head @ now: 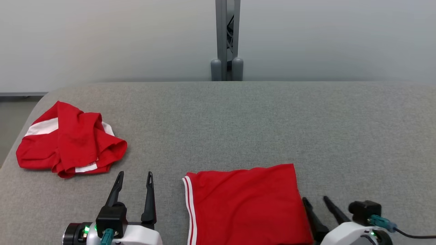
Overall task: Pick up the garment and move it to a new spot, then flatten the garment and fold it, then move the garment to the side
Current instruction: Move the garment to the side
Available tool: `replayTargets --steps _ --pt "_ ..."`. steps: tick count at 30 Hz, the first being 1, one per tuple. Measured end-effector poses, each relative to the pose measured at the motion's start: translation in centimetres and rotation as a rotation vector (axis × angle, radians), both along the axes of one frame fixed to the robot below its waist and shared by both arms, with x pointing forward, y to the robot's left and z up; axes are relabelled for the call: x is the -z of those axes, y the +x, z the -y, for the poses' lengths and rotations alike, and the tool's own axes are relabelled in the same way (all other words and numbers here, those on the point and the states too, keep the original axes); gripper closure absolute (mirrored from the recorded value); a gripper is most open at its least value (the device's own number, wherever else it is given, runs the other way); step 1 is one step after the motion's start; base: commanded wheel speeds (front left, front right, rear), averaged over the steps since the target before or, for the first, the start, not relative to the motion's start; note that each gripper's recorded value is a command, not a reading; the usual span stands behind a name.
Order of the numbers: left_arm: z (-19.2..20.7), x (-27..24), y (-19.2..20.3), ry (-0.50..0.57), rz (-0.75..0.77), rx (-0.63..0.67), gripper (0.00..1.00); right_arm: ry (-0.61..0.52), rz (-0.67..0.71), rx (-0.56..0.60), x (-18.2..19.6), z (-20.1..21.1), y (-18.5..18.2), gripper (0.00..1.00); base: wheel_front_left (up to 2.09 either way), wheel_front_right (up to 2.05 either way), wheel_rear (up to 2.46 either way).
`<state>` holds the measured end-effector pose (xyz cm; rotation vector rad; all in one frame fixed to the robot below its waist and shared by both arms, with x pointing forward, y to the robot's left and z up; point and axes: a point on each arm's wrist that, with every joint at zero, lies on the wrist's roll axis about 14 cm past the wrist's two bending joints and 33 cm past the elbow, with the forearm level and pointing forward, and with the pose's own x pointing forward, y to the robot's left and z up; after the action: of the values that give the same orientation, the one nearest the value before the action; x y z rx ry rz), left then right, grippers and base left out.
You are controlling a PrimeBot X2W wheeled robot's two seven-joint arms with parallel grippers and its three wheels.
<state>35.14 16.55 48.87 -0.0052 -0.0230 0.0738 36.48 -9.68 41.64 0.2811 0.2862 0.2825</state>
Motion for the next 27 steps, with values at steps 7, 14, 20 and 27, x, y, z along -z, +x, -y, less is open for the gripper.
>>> replayTargets --steps 7,14,20,27 --pt "-0.4 0.7 0.9 0.011 -0.022 -0.008 0.0 0.09 -0.137 -0.081 1.8 -2.9 0.9 0.0 0.0 0.0 0.0" --pt "-1.0 1.2 1.3 0.021 -0.039 -0.021 0.0 0.132 -0.241 -0.142 3.4 -4.8 1.3 0.0 0.0 0.0 0.0" --pt "-1.3 1.4 1.4 0.033 -0.046 -0.028 0.0 0.134 -0.256 -0.188 3.5 -5.7 1.6 1.0 0.0 0.0 0.0" --pt "-0.4 1.6 1.8 0.044 -0.049 0.001 0.0 0.096 -0.226 -0.201 3.4 -4.9 1.9 1.0 0.0 0.0 0.0"
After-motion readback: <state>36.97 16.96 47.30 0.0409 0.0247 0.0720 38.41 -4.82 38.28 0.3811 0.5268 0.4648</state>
